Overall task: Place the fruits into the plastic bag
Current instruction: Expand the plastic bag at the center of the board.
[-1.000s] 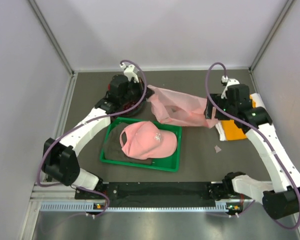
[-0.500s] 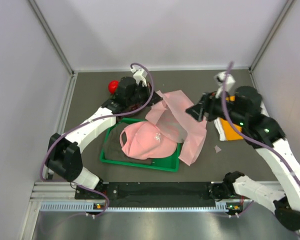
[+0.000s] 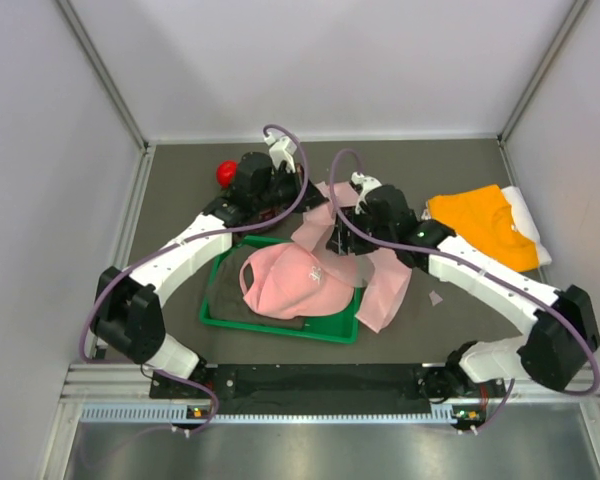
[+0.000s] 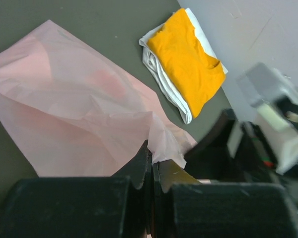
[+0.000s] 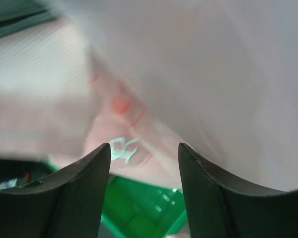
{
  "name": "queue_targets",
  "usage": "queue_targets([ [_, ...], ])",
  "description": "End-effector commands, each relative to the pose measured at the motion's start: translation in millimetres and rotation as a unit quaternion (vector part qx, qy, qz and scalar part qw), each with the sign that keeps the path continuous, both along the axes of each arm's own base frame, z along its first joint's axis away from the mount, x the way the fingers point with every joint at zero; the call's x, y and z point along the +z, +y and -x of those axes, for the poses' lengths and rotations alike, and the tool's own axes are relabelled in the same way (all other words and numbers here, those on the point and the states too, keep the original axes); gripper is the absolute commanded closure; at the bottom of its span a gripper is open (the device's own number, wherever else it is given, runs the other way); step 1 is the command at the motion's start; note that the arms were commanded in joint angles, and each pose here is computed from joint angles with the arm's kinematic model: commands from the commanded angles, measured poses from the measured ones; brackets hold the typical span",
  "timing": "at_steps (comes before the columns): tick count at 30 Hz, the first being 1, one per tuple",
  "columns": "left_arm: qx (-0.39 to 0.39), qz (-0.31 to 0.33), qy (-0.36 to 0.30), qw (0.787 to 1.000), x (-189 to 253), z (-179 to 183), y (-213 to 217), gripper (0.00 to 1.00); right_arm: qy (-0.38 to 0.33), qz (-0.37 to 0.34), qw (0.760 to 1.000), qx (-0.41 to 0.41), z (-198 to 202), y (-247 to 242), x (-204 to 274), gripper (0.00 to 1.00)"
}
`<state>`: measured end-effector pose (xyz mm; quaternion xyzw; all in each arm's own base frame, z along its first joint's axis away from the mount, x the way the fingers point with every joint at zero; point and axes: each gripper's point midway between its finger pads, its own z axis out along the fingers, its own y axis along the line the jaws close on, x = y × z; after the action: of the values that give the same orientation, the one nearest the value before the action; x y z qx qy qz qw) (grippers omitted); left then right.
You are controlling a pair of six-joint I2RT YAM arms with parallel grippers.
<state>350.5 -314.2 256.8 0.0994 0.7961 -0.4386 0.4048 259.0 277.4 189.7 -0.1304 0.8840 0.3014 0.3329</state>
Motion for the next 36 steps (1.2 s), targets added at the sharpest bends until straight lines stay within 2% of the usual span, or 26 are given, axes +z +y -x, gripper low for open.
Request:
queue_targets([
  [1, -0.040, 0.060, -0.033, 0.997, 52, 17, -8, 1.00, -0.080, 0.036, 0.987, -0.132, -60, -16, -15, 0.43],
  [7, -0.100, 0.125, 0.001, 0.987, 76, 46, -20, 1.00, -0.178, 0.004, 0.954, -0.241, -115, -23, 6, 0.37],
  [10, -0.135, 0.168, 0.009, 0.976, 97, 63, -25, 1.00, -0.212, -0.032, 0.939, -0.269, -133, -20, 21, 0.27],
  [12, -0.158, 0.182, 0.013, 0.970, 108, 74, -29, 1.00, -0.222, -0.050, 0.936, -0.268, -140, -16, 20, 0.20],
  [13, -0.163, 0.193, 0.016, 0.968, 114, 76, -30, 1.00, -0.246, -0.088, 0.927, -0.270, -148, -12, 36, 0.16],
  [18, -0.207, 0.235, 0.014, 0.950, 143, 92, -36, 1.00, -0.242, -0.145, 0.935, -0.216, -172, 10, 34, 0.11],
  [20, -0.213, 0.245, -0.001, 0.946, 159, 93, -35, 1.00, -0.209, -0.124, 0.947, -0.212, -180, 10, 9, 0.09],
  [21, -0.210, 0.246, -0.011, 0.946, 164, 91, -33, 1.00, -0.204, -0.123, 0.947, -0.214, -186, 12, 14, 0.09],
  [25, -0.186, 0.259, -0.060, 0.946, 198, 83, -15, 1.00, -0.154, -0.075, 0.954, -0.246, -195, -13, -17, 0.07],
  [30, -0.144, 0.270, -0.104, 0.946, 228, 74, 21, 1.00, -0.095, -0.024, 0.940, -0.327, -198, -89, -43, 0.05],
  [32, -0.122, 0.262, -0.111, 0.951, 225, 67, 32, 1.00, -0.076, 0.015, 0.936, -0.344, -189, -111, -53, 0.01],
  [36, -0.072, 0.244, -0.107, 0.961, 203, 40, 55, 1.00, -0.085, 0.069, 0.930, -0.352, -170, -142, -46, 0.01],
])
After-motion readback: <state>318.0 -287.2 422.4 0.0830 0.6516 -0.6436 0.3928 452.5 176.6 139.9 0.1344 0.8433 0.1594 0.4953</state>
